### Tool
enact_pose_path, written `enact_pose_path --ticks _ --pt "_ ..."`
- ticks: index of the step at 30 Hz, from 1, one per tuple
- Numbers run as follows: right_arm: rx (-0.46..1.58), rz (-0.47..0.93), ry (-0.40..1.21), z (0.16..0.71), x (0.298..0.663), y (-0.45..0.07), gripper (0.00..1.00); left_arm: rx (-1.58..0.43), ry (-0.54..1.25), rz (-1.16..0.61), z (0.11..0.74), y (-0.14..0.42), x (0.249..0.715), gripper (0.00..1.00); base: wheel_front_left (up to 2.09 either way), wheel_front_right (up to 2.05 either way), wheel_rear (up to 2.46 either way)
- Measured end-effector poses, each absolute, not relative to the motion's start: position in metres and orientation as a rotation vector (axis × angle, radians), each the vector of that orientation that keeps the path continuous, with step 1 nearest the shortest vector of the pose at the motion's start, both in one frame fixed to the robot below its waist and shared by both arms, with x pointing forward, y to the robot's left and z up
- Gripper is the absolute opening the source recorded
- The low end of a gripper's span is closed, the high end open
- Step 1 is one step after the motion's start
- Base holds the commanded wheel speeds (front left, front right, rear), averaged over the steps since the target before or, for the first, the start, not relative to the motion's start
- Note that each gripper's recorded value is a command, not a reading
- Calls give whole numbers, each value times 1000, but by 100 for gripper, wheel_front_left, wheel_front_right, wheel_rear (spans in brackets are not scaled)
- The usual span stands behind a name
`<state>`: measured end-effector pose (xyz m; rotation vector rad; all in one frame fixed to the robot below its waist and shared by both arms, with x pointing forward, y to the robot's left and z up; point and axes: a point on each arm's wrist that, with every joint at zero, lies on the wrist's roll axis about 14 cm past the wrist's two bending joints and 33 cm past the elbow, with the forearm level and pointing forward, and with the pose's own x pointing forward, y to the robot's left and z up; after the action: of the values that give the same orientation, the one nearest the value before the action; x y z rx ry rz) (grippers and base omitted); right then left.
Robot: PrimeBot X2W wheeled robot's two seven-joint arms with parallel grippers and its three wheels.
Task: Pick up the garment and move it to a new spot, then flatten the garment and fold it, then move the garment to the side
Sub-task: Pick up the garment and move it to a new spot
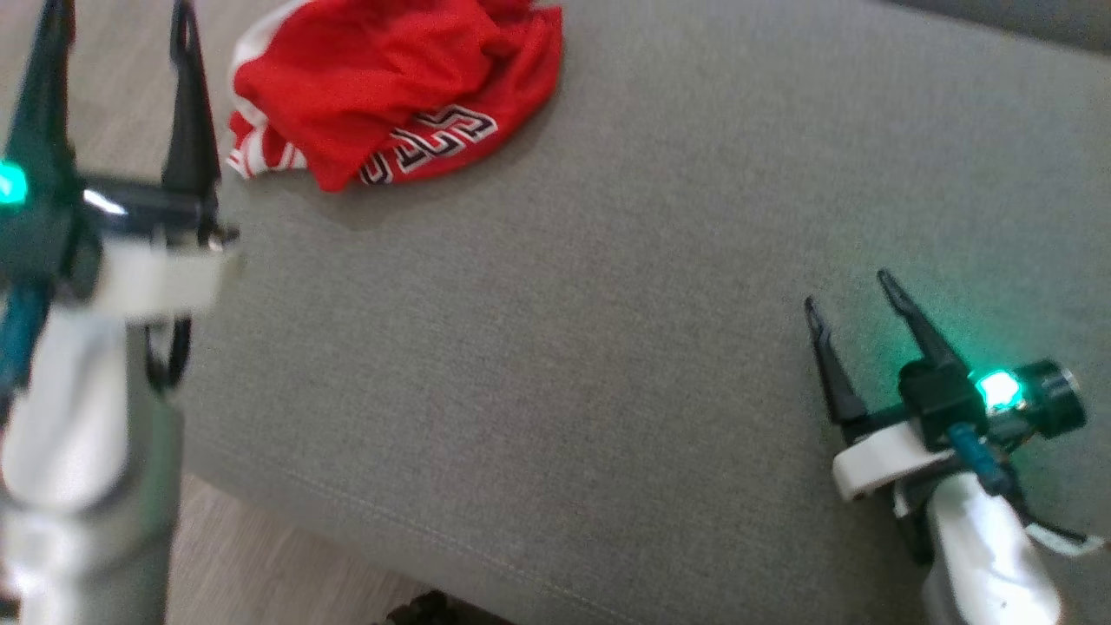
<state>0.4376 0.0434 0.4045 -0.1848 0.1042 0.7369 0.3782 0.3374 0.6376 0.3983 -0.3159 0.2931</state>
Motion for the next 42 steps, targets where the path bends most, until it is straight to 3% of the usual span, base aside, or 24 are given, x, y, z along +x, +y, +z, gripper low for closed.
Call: enact_pose_path --ticks 5,11,20,29,30,31,36,42 --pt "-215 733 108 385 461 35 100 471 -213 179 623 339 452 100 0 0 0" --pt "-208 695 57 379 488 20 100 601 122 94 553 354 527 100 0 0 0" --pt "-204 632 18 378 504 -4 100 620 565 70 432 383 529 100 0 0 0" --pt "-223 576 0 380 511 -28 100 664 604 106 410 407 542 100 0 0 0" --pt "-224 571 0 380 512 -30 100 667 607 97 406 406 543 24 0 0 0" --pt "-224 567 -1 380 512 -31 100 669 610 90 402 405 543 0 0 0 0" --pt "-226 553 -1 381 513 -36 100 717 557 87 410 401 551 0 0 0 0" --pt "-237 537 16 386 509 -41 100 781 333 82 477 381 587 0 0 0 0"
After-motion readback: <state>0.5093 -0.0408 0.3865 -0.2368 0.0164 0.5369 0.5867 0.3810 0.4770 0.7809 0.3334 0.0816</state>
